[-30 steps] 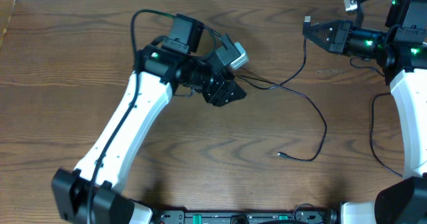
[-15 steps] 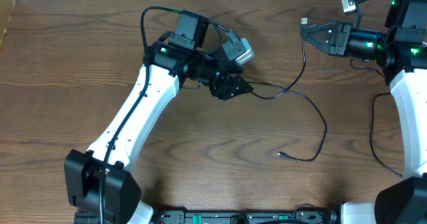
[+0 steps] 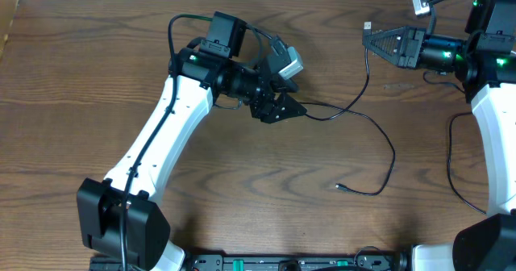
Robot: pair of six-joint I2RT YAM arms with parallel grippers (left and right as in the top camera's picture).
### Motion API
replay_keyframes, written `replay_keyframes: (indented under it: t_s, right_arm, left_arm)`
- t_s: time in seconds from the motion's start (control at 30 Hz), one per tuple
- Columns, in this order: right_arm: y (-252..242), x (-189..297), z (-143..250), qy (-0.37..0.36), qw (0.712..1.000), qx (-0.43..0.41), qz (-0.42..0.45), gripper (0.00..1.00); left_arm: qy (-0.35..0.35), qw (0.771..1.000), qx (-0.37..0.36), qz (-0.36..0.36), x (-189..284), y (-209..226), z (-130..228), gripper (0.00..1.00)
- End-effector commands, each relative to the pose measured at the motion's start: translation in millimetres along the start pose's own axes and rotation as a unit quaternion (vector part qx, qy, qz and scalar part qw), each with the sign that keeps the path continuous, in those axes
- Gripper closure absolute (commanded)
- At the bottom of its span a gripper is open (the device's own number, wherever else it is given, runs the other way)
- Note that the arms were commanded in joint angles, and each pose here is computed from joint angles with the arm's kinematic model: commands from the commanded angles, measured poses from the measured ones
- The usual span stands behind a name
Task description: Untangle cables
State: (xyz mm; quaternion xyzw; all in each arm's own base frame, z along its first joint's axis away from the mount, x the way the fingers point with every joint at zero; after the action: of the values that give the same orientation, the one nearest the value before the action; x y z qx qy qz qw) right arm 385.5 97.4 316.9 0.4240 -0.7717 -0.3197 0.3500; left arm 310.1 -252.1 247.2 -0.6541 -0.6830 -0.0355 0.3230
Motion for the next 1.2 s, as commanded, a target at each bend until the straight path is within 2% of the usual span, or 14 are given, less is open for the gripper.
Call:
replay_keyframes:
  t_s: [0.0,0.27,0.47,0.77,0.97,1.17]
  right_arm:
    - [10,6,-4,-0.007,1.000,0.022,-0.007,0.99]
    - [7,12,-9,-0.016,1.000,0.017,-0.004,0.99]
    - [13,12,-11,-0.016,1.000,0.015,-0.020,0.99]
    - [25,14,-25,-0.033,0.998,0.018,-0.047,0.99]
    - [33,16,-36,-0.045,0.997,0.024,-0.060,0.99]
    - [36,16,-39,-0.048,0.996,0.022,-0.067,0.99]
  left_arm:
    - [-0.022,0.999,-0.003,0.041,0,-10,-3,0.32]
    - [-0.025,0.998,-0.004,0.060,-4,-18,-5,0.31]
    - [0.024,1.000,-0.012,0.017,-17,-11,6,0.32]
    - [0.034,0.999,-0.016,0.024,-24,-18,7,0.33]
    - [0.050,0.999,-0.012,0.008,-24,-14,12,0.63]
    - [0.049,0.999,-0.013,0.007,-24,-14,12,0.80]
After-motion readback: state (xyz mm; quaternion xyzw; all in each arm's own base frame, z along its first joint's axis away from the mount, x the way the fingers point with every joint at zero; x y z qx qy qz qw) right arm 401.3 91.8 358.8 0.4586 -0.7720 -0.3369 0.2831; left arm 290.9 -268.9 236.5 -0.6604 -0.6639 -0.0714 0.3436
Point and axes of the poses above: each gripper's point midway between its finger pads, its own x axis back along the fingers, its own y axis along the line the jaws close on, z = x × y, the point moved 2 cm from there along x, back along the fingers
